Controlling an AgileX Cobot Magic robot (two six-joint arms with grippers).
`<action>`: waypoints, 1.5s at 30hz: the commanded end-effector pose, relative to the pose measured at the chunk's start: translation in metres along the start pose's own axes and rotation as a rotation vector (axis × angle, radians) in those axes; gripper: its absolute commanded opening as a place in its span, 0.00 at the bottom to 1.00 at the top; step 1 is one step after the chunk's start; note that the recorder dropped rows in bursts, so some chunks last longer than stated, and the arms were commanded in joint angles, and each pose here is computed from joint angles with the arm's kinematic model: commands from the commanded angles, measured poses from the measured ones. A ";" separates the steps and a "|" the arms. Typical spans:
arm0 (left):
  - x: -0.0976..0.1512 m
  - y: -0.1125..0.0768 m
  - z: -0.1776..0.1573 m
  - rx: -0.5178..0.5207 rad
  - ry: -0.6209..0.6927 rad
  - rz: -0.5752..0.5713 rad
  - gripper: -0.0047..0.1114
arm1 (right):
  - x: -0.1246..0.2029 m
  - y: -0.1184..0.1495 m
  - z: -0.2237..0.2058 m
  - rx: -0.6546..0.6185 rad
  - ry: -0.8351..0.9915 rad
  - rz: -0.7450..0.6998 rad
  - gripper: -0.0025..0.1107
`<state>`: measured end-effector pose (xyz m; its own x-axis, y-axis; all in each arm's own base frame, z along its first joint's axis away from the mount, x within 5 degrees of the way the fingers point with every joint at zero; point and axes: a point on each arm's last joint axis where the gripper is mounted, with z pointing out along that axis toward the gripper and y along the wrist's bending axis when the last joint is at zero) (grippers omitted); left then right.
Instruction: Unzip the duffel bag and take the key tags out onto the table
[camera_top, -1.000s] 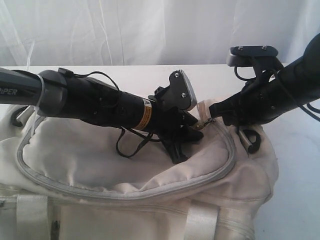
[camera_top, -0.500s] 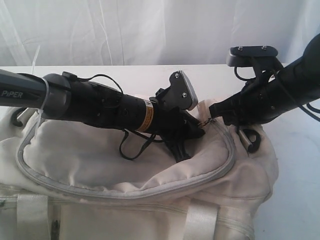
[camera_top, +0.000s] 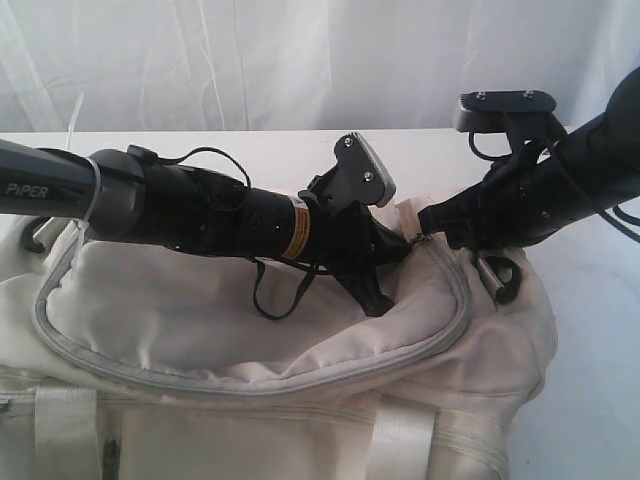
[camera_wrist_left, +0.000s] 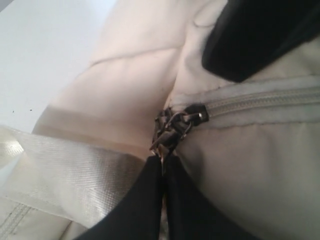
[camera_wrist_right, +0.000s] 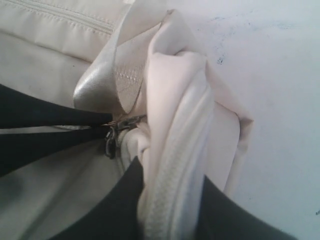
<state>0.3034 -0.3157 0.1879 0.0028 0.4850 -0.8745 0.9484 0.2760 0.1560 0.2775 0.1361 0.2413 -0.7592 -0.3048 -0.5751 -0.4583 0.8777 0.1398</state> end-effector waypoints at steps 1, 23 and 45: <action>0.002 0.000 0.000 -0.015 0.018 -0.019 0.06 | -0.007 -0.002 -0.002 0.022 -0.076 -0.019 0.02; -0.008 0.006 -0.014 -0.066 0.060 0.121 0.04 | -0.007 -0.002 -0.002 0.023 -0.078 -0.019 0.02; -0.063 -0.022 -0.077 0.095 -0.075 0.026 0.04 | -0.010 -0.003 -0.003 0.032 -0.109 -0.021 0.02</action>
<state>0.2675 -0.2943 0.2643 0.0461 0.4476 -0.8930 0.9677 0.2019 0.1511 0.2790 0.1373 0.2417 -0.7544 -0.2894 -0.5893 -0.4517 0.8802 0.1460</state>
